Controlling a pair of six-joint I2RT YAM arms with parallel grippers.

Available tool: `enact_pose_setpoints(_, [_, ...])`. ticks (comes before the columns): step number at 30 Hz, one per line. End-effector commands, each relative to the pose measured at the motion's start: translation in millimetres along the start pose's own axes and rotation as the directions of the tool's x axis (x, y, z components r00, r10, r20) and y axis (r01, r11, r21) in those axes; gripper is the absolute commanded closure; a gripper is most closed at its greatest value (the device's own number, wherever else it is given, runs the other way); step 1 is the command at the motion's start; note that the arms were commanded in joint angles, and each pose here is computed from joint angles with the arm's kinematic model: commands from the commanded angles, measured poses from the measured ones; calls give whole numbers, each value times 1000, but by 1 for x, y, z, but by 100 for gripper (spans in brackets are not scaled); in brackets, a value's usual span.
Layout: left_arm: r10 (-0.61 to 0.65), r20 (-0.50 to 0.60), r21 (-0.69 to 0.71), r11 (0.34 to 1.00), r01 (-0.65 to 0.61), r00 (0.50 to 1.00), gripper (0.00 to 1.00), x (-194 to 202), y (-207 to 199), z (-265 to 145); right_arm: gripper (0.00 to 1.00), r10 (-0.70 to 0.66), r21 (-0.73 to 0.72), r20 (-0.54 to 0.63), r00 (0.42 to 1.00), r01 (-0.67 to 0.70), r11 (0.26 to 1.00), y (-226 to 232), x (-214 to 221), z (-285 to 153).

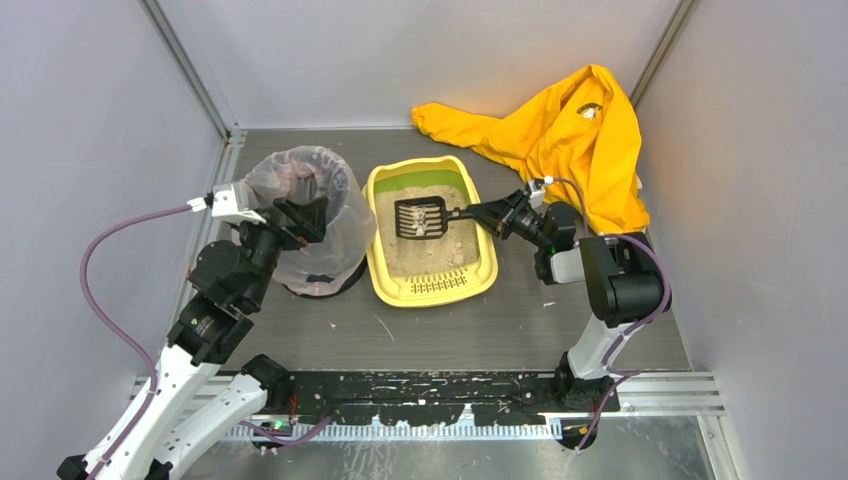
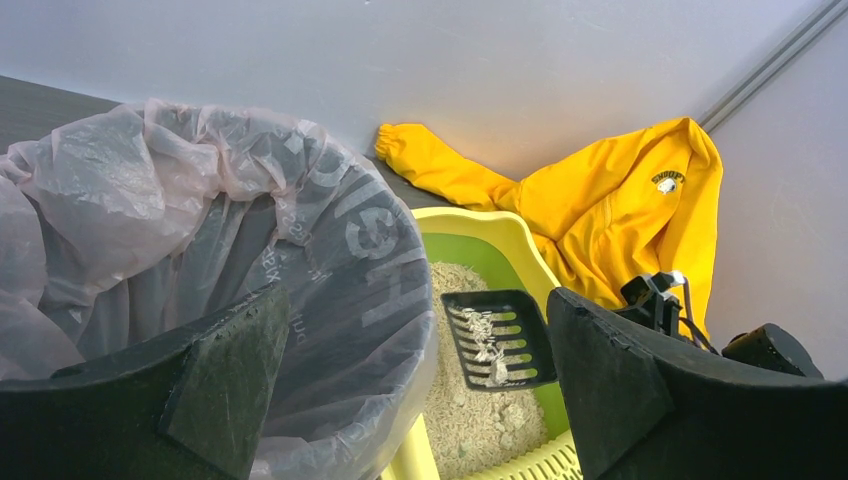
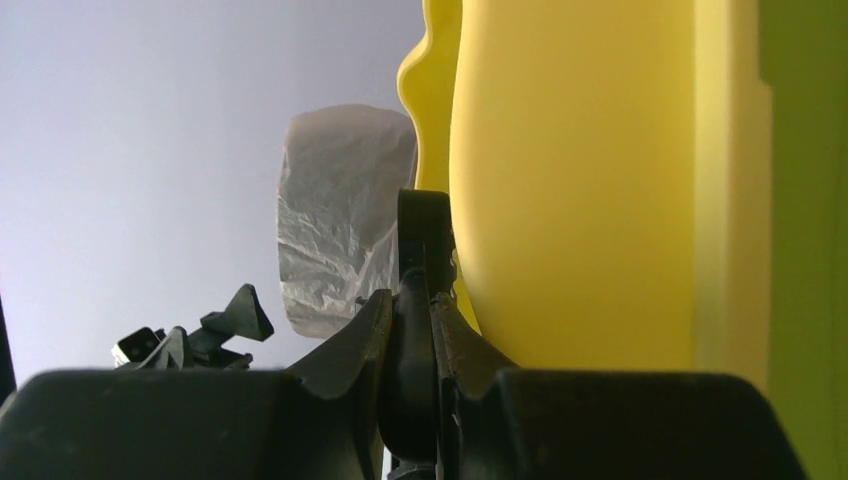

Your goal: Clean the litter box

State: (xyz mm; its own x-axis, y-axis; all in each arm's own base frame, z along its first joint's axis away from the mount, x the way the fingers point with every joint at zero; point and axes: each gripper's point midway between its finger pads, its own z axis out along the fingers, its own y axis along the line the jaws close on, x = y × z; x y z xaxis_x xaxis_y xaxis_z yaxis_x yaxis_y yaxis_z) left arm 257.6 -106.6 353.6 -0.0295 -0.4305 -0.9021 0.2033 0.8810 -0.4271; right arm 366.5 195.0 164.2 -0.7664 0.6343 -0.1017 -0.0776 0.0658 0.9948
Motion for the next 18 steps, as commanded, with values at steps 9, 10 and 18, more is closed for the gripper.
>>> enact_pose_setpoints(9, [-27, 40, 29, 999, 26, 999, 0, -14, -7, -4, 99, -105, -71, 22, 994, 106, 992, 34, -2, -3])
enact_pose_setpoints(10, [-27, 36, 26, 999, 26, 999, 0, -12, -6, -5, 99, -103, -64, 45, 994, 106, 992, 34, -11, -8])
enact_pose_setpoints(18, [-26, 48, 14, 1000, 26, 999, 0, -15, -2, -8, 99, -171, -16, 10, 985, 171, 985, 36, 0, -3])
